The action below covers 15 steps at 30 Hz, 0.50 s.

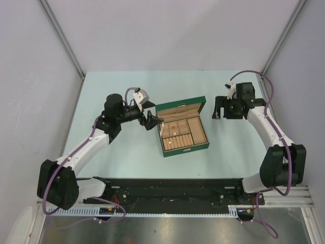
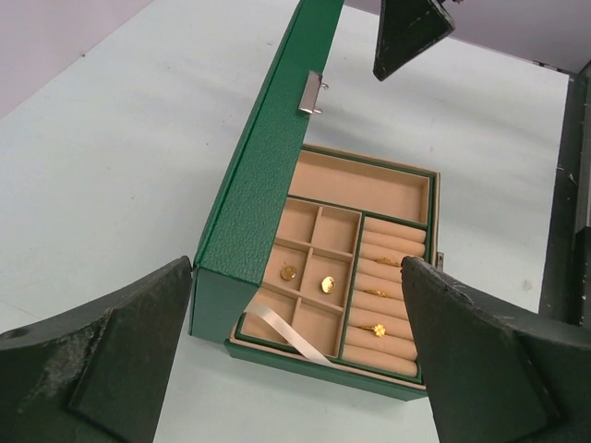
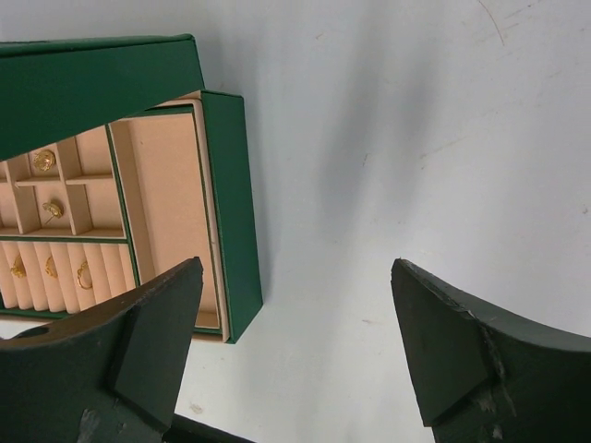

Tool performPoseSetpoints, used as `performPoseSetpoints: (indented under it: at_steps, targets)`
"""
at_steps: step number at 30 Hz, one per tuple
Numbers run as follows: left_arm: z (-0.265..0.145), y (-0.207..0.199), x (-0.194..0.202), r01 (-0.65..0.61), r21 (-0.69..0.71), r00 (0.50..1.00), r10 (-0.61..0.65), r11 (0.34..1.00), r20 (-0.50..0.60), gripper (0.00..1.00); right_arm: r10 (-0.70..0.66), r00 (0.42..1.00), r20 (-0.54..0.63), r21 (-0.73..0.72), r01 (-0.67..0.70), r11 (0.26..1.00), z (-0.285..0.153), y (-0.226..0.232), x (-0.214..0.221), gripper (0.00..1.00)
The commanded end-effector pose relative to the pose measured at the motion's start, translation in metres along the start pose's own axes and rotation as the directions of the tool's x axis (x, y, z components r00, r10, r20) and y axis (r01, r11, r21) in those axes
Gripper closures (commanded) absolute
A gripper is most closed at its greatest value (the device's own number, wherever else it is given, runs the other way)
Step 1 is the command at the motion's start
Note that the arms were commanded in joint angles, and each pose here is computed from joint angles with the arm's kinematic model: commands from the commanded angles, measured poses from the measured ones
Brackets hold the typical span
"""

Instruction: Organize the mixed jewelry

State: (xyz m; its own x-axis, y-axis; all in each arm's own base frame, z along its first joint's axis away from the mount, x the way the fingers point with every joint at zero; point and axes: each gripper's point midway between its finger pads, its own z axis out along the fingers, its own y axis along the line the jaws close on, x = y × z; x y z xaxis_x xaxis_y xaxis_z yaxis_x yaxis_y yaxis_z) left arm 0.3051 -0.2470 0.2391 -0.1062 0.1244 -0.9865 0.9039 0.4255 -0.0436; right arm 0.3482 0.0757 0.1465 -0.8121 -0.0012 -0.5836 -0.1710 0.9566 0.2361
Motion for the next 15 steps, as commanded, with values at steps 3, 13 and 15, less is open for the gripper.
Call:
performPoseSetpoints:
  at_steps: [3, 13, 15]
  targets:
    - [-0.007, -0.022, -0.007, 0.002, 0.068, 1.0, -0.003, 0.998, 0.012, 0.0, -0.009, 0.997, 0.076, 0.002, 0.009, 1.0, -0.014, -0.004, -0.015, 0.12]
    - [-0.002, -0.037, 0.005, 0.008, 0.121, 0.999, -0.004, 0.993, -0.032, 0.0, 0.051, 0.988, 0.143, 0.044, -0.058, 0.997, -0.031, -0.03, -0.027, 0.13]
    - [-0.001, -0.038, 0.008, 0.007, 0.121, 0.999, -0.002, 0.993, -0.04, 0.0, 0.061, 0.987, 0.152, 0.045, -0.069, 0.997, -0.035, -0.033, -0.029, 0.13]
